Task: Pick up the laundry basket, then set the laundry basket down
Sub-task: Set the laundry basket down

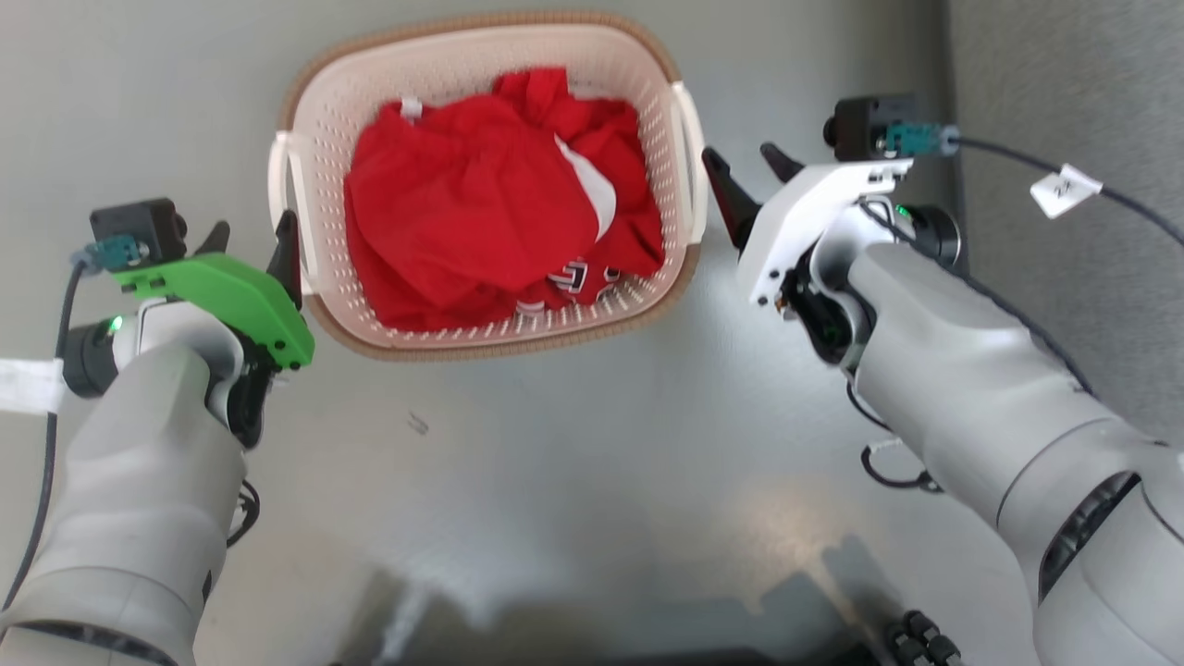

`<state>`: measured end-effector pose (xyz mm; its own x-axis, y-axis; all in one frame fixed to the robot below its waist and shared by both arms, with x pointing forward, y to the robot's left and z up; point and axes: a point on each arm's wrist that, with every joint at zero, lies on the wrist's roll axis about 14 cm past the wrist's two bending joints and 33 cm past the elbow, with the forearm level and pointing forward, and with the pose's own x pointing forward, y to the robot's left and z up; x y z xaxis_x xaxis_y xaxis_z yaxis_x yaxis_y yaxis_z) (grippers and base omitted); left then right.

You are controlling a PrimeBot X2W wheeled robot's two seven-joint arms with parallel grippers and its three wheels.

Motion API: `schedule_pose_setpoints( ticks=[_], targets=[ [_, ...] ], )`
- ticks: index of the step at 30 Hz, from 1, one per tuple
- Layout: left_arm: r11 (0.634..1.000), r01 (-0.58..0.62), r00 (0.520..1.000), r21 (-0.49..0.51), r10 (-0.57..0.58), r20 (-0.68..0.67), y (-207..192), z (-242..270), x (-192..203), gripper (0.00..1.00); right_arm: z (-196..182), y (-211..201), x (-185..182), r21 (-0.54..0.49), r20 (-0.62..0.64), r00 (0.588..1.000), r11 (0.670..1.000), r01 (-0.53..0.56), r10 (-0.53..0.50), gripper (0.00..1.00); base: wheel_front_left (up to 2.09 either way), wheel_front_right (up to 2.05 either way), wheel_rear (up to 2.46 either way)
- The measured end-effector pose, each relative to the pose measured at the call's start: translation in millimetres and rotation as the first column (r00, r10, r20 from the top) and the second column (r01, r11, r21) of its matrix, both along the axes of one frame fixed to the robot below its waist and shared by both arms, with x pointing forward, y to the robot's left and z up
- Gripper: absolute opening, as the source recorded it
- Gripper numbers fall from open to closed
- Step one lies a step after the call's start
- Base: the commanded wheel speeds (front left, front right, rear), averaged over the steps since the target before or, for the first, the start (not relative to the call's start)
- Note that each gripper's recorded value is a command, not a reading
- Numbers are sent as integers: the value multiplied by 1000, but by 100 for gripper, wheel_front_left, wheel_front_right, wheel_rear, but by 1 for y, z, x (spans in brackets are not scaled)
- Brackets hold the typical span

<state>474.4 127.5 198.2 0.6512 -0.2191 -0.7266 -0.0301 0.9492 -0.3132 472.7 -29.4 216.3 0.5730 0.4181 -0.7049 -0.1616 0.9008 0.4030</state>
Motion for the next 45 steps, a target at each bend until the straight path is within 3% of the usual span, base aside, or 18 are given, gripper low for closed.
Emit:
schedule_pose_setpoints(
  ticks=[24, 34, 45],
  targets=[
    [997, -7, 976, -79, 24, 215, -15, 109, -17, 100, 98, -11, -29, 21, 180, 983, 1000, 16, -19, 100, 0, 0, 0],
    [992, -25, 931, -124, 69, 358, -8, 167, -21, 100, 137, -13, -44, 54, 254, 966, 998, 42, -54, 100, 0, 0, 0],
    [984, -41, 856, -174, 124, 502, 4, 224, -27, 100, 208, -16, -30, 115, 430, 897, 992, 52, -97, 100, 0, 0, 0]
  ],
)
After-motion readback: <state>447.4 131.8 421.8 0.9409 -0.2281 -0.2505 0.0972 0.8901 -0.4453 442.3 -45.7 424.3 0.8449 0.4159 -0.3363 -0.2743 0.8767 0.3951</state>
